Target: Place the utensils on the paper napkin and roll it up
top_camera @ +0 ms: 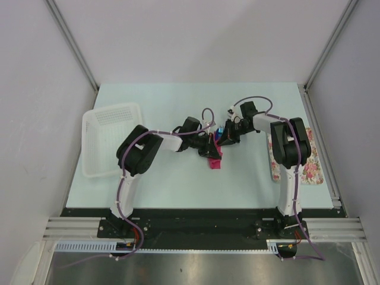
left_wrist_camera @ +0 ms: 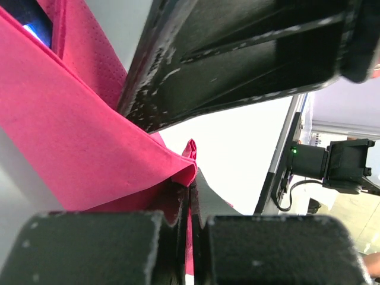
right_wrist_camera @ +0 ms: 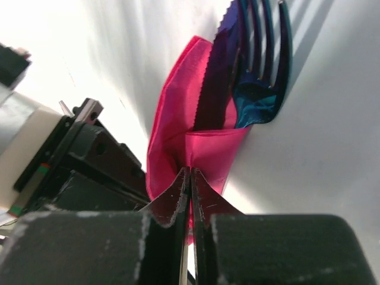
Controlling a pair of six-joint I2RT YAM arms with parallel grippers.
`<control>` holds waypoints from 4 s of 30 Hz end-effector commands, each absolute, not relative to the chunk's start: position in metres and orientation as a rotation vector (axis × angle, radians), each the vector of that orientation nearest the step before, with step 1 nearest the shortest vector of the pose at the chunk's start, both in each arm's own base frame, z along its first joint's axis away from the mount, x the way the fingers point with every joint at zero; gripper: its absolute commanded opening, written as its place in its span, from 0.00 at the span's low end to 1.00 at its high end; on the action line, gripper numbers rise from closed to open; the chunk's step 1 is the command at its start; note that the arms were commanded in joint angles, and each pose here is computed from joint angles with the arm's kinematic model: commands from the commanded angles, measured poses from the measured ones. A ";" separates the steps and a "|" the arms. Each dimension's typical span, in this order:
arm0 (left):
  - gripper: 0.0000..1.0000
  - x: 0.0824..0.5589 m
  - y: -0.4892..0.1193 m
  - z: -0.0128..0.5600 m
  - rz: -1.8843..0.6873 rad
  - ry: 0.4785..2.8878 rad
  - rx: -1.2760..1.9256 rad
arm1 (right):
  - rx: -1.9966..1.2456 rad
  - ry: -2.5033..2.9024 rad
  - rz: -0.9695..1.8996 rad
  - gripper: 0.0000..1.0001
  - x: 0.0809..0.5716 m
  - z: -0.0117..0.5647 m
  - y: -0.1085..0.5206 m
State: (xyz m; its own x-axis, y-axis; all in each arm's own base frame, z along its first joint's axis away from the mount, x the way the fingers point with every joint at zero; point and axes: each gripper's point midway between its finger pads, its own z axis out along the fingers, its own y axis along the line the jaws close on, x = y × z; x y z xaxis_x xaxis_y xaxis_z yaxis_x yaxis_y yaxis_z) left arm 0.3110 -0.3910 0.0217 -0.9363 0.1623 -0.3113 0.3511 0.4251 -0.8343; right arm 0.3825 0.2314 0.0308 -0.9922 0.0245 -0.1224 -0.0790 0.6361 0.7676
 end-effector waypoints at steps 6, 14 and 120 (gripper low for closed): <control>0.00 0.331 -0.380 0.025 -1.443 2.443 0.489 | 0.002 2.767 1.245 0.03 0.384 -0.001 0.227; 0.01 0.322 -0.403 0.072 -1.577 2.313 0.570 | 0.040 2.814 1.187 0.00 0.377 -0.019 0.221; 0.47 0.281 -0.376 0.112 -1.756 2.150 0.542 | -0.117 2.853 1.078 0.00 0.367 -0.019 0.188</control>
State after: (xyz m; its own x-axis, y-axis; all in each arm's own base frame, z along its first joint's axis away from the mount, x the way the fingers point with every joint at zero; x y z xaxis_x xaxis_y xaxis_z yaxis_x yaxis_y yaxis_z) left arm 0.2766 -0.3861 0.0903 -0.8887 0.1266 -0.4408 0.4580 0.1961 -0.8671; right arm 0.3641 0.2063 0.0153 -0.9955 -0.0248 -0.0919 -0.0859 0.6501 0.7549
